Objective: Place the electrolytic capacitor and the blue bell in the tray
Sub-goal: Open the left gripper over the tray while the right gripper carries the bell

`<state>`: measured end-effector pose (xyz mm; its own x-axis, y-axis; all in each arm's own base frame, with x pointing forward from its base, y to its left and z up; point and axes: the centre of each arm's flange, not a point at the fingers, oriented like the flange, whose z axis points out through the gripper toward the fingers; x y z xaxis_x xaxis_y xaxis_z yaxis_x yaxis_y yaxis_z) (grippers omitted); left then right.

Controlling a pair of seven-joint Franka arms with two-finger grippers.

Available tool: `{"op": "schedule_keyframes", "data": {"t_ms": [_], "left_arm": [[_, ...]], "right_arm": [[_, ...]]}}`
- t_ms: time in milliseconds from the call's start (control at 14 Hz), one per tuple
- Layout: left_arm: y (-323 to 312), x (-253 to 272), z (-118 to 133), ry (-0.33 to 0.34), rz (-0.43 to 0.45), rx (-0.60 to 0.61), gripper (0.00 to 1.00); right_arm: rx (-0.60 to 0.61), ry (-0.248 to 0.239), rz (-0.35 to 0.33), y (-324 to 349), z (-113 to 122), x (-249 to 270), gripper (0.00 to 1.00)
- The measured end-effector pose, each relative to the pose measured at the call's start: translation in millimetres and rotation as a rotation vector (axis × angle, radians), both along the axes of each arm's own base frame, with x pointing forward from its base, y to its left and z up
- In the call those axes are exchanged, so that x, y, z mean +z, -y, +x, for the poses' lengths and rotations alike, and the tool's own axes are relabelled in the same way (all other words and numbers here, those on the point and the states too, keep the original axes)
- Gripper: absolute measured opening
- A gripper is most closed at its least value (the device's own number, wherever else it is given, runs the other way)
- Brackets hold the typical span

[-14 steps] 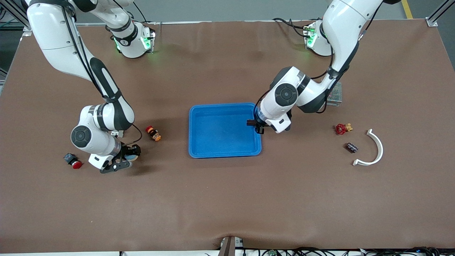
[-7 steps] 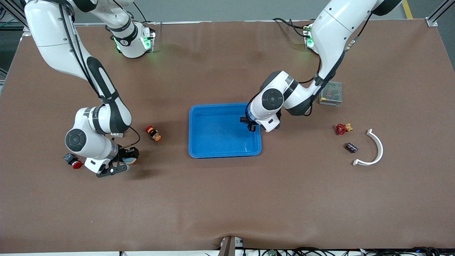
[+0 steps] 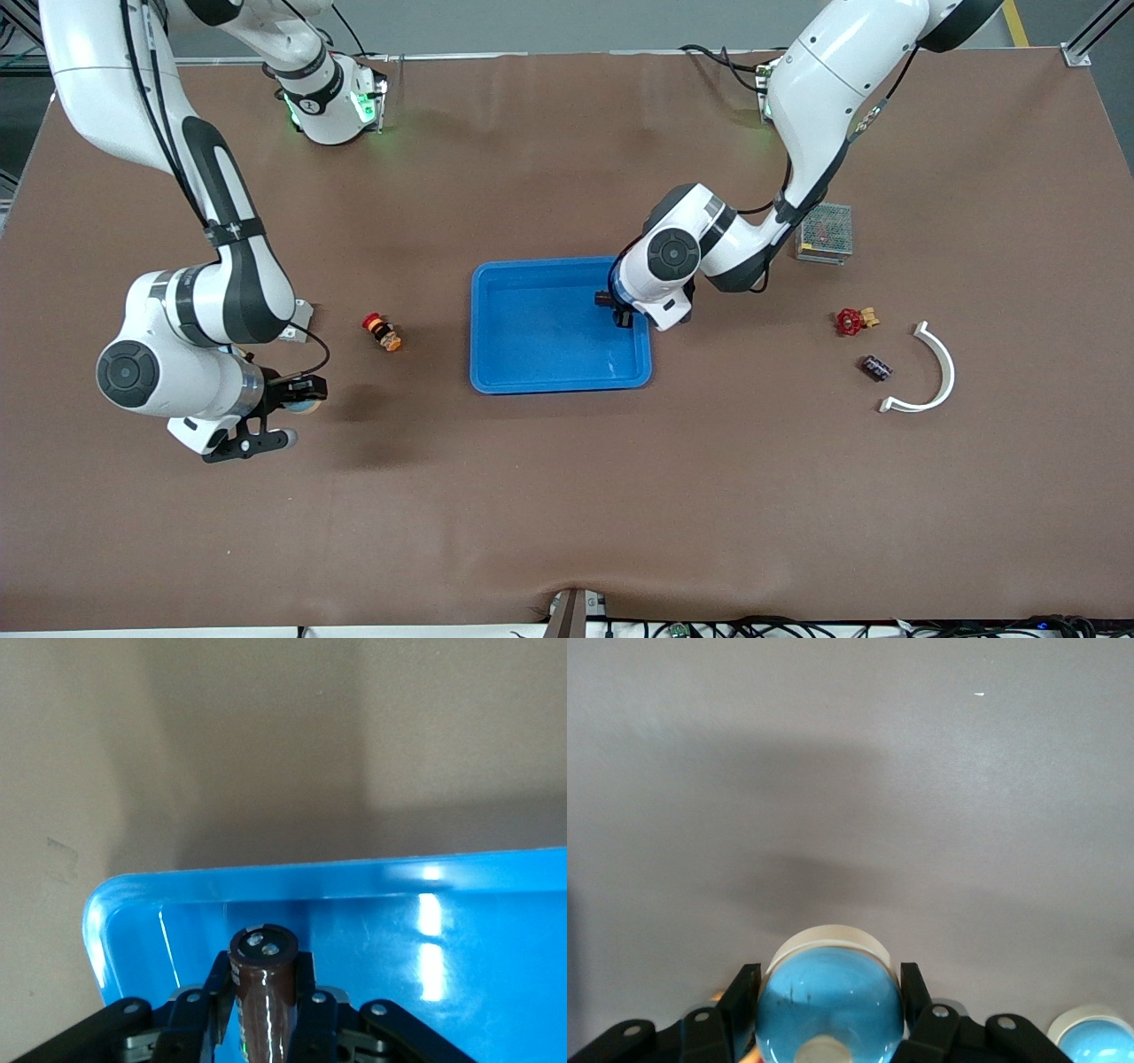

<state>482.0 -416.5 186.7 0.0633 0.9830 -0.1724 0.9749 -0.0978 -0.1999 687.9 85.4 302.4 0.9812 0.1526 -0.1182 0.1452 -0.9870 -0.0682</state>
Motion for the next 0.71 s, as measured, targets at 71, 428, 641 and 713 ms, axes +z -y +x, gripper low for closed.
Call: {"op": "schedule_keyframes", "data": {"t_ms": [71,428,641,713], "left_arm": [[-1,-3,0,-0.003,0.002,0.001,0.37],[-5,1,13,0.017,-0.002,0.015,0.87],[-6,29,40,0.033,-0.003,0.026,1.0],[-7,40,49,0.043,0.007,0.017,1.0]], "right_arm": [[-0.039,-0.001,-0.006,-14,-1,6,0.68],[-0.202,-0.006,-0.038,-102,-22,31,0.68],[-0.283,-0.005,-0.053,-145,-36,36,0.68],[-0.305,-0.007,-0.059,-159,-41,36,0.68]]}}
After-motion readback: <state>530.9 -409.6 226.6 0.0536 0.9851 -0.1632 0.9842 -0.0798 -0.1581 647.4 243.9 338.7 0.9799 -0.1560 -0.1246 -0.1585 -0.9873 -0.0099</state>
